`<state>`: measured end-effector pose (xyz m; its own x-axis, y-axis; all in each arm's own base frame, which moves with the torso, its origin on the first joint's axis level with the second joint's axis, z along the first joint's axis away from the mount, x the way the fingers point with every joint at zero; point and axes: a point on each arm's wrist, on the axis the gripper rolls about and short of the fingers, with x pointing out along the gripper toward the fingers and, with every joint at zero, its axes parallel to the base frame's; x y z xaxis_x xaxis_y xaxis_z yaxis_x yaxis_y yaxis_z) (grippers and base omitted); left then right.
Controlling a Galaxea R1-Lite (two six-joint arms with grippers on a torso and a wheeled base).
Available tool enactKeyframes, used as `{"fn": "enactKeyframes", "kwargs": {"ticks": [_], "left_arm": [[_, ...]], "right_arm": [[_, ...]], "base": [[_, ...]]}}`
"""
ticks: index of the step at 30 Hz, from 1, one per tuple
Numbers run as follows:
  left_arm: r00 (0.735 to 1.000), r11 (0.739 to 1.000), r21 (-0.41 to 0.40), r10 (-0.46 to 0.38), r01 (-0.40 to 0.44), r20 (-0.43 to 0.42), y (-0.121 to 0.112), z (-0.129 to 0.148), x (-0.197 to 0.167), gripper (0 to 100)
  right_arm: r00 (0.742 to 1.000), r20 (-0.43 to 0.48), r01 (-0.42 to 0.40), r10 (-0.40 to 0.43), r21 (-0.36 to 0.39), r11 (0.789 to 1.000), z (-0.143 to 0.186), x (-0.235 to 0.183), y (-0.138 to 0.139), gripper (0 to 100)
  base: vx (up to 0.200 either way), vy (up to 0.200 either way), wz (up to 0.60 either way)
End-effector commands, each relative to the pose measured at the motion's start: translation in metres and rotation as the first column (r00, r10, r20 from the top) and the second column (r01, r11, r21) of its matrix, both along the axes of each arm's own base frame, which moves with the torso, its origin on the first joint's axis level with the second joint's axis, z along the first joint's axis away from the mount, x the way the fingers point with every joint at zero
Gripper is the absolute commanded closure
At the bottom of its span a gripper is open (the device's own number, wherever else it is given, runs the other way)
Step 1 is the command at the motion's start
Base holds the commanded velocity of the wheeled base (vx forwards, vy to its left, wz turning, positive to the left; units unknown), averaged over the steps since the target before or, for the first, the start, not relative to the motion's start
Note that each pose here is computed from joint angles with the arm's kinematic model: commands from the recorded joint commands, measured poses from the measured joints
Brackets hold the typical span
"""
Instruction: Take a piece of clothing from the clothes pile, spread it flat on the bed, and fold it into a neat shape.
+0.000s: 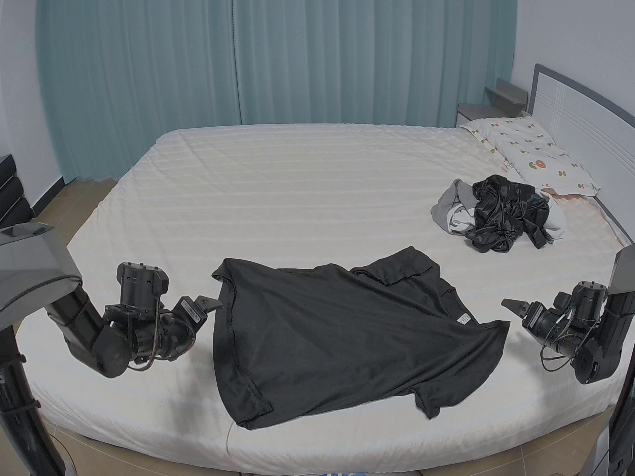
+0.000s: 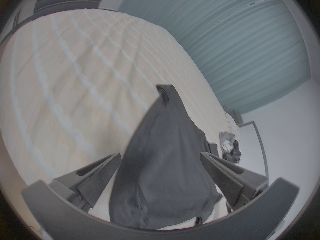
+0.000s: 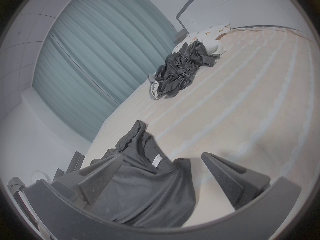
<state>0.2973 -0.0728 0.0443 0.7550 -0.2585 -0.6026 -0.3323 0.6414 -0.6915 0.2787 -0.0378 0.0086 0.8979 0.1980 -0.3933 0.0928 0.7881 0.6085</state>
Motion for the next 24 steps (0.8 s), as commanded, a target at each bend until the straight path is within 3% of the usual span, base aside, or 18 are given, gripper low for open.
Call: {"fn": "enactKeyframes", "kwargs": {"ticks": [1, 6, 11, 16, 24], "left_arm": [[0.997, 0.996, -0.027, -0.078, 0.079, 0.023, -0.020, 0.016, -0.031, 0], [0.993, 0.994, 0.012, -0.110, 0.110, -0.036, -0.037, -0.004, -0.030, 0], [0.993, 0.985, 0.140, -0.091, 0.101, -0.077, -0.050, -0.032, -0.022, 0], [0.991, 0.949, 0.287, -0.112, 0.128, -0.071, -0.055, -0.050, -0.008, 0], [0.979, 0.887, 0.415, -0.194, 0.204, -0.066, -0.079, -0.056, 0.007, 0]], "right_arm": [[0.999, -0.027, -0.030, 0.030, 0.007, 1.000, 0.007, -0.027, 0.013, 0], [0.995, -0.096, -0.029, 0.033, 0.046, 0.999, 0.001, -0.045, 0.018, 0], [0.992, -0.121, -0.011, 0.019, 0.069, 0.998, -0.001, -0.048, 0.018, 0], [0.987, -0.157, -0.014, 0.024, 0.068, 0.998, -0.009, -0.050, 0.018, 0], [0.987, -0.159, -0.024, 0.034, 0.066, 0.998, -0.010, -0.049, 0.021, 0]], "base": [[-0.200, 0.000, 0.00], [-0.200, 0.000, 0.00], [-0.040, 0.000, 0.00], [0.000, 0.000, 0.00], [0.000, 0.000, 0.00]]}}
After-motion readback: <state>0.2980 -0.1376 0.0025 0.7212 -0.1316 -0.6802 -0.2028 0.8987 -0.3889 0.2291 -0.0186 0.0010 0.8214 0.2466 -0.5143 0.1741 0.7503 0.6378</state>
